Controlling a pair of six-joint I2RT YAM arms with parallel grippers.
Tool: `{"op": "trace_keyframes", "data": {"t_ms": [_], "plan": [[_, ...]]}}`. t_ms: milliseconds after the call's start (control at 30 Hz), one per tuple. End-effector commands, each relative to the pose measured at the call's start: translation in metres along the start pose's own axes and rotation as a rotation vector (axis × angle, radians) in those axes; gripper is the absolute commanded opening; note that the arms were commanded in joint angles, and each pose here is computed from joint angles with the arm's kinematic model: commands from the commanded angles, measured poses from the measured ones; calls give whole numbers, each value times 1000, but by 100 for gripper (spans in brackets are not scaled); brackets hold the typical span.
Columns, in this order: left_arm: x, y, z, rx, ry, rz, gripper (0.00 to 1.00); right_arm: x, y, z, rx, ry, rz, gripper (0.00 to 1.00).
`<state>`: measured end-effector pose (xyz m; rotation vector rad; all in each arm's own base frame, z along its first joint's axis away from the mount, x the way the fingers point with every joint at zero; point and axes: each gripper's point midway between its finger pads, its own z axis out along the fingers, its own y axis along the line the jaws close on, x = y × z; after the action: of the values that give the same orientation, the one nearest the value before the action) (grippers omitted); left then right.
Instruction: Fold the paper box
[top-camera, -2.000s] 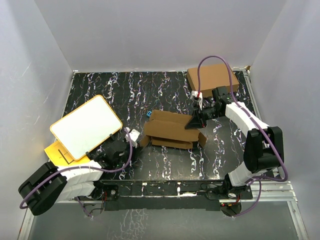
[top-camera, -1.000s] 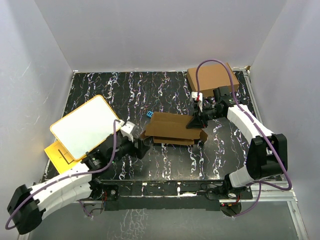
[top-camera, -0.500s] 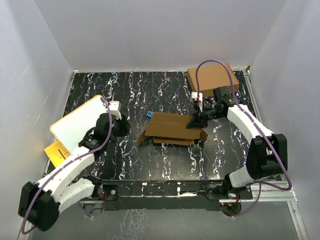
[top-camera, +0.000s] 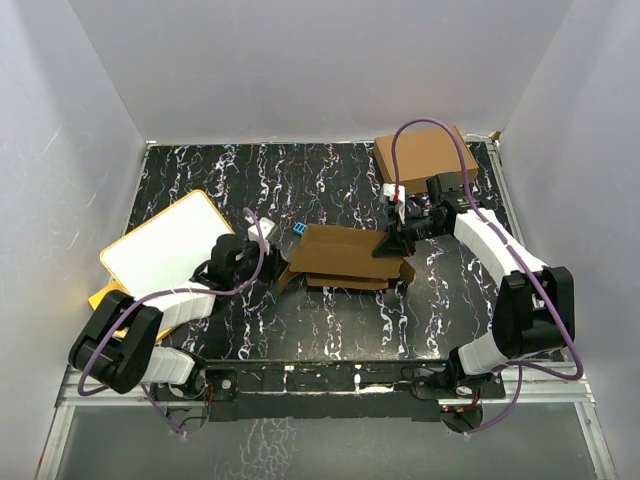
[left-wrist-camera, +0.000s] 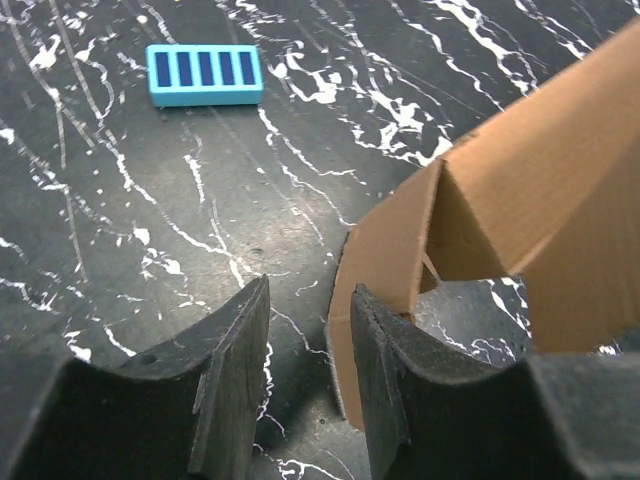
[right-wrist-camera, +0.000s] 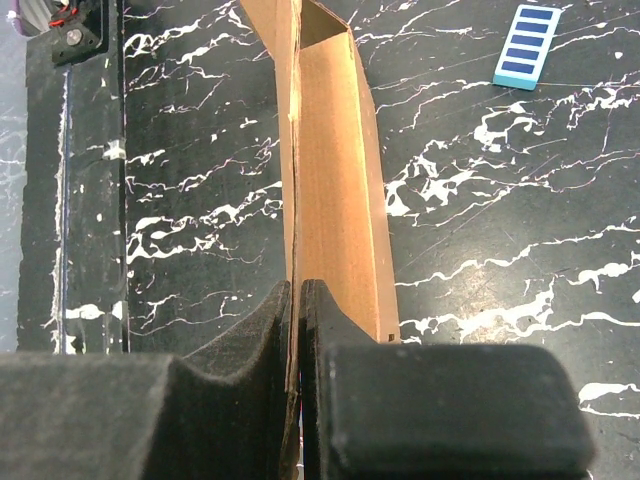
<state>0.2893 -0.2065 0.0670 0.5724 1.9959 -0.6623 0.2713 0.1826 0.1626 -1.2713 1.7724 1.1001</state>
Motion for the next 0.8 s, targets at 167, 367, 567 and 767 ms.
{"op": "trace_keyframes", "data": {"t_ms": [167,367,567,767], "plan": [[-15,-37,-2,197,-156,242,41,-26,-6,-2,-17,-60,-29,8],[-9,-44,-2,221,-184,283,47,-26,-9,0,-23,-65,3,8],[-2,-46,3,224,-193,295,48,-20,-10,1,-19,-54,19,8],[-6,-51,10,190,-226,334,51,-19,-10,2,-24,-54,26,8]]}}
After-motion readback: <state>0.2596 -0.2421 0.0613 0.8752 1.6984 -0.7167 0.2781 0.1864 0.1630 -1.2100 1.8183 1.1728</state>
